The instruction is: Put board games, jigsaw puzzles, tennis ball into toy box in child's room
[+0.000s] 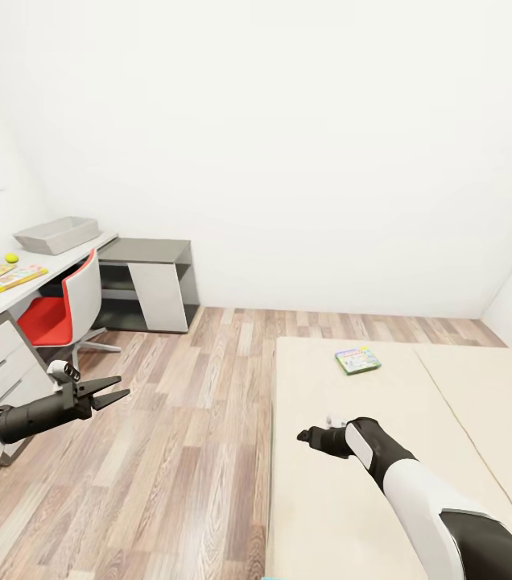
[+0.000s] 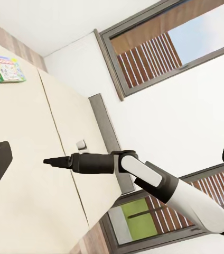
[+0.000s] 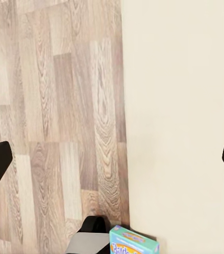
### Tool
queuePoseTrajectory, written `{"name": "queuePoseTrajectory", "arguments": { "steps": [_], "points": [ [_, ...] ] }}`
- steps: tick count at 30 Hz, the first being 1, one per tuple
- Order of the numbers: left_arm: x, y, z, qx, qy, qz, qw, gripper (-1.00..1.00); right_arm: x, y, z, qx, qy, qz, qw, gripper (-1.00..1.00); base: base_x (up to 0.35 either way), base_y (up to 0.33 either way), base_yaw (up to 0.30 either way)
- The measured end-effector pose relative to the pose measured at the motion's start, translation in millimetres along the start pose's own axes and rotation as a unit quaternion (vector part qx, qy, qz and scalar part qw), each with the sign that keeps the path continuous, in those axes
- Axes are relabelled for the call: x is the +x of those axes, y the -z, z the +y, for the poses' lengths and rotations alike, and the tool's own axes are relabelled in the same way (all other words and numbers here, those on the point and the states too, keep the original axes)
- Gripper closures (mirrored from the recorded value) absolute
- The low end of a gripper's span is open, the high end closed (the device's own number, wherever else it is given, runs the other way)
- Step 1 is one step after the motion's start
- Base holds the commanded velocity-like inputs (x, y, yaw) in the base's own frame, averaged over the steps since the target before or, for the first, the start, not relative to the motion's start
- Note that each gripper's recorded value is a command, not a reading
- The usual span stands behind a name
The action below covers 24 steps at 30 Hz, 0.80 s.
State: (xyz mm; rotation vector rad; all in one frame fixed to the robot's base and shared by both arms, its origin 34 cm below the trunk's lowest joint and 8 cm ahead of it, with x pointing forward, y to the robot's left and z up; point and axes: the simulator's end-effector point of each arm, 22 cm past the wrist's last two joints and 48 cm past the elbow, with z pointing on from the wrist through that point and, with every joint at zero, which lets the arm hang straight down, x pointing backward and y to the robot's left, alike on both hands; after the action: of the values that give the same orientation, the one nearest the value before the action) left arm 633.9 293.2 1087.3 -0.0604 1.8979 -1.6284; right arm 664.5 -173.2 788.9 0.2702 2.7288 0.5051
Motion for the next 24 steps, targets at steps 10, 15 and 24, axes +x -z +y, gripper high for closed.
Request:
{"name": "queuePoseTrajectory", "arguments": {
  "steps": [10, 15, 24],
  "points": [
    [0.0, 0.0, 0.0, 0.000, 0.000, 0.000, 1.0000, -1.00, -0.3, 0.2, -0.6, 0.000, 0.000, 0.000, 1.0000, -1.00, 0.000, 0.000, -0.041],
    [0.0, 0.0, 0.0, 0.000, 0.000, 0.000, 1.0000, -1.00, -0.4, 0.1, -0.5, 0.000, 0.000, -0.001, 1.0000, -1.00, 0.000, 0.000, -0.102],
    [0.0, 0.0, 0.0, 0.000, 0.000, 0.000, 1.0000, -1.00, -0.3, 0.0, 0.0, 0.000, 0.000, -0.001, 1.0000, -1.00, 0.000, 0.000, -0.015]
  ]
}}
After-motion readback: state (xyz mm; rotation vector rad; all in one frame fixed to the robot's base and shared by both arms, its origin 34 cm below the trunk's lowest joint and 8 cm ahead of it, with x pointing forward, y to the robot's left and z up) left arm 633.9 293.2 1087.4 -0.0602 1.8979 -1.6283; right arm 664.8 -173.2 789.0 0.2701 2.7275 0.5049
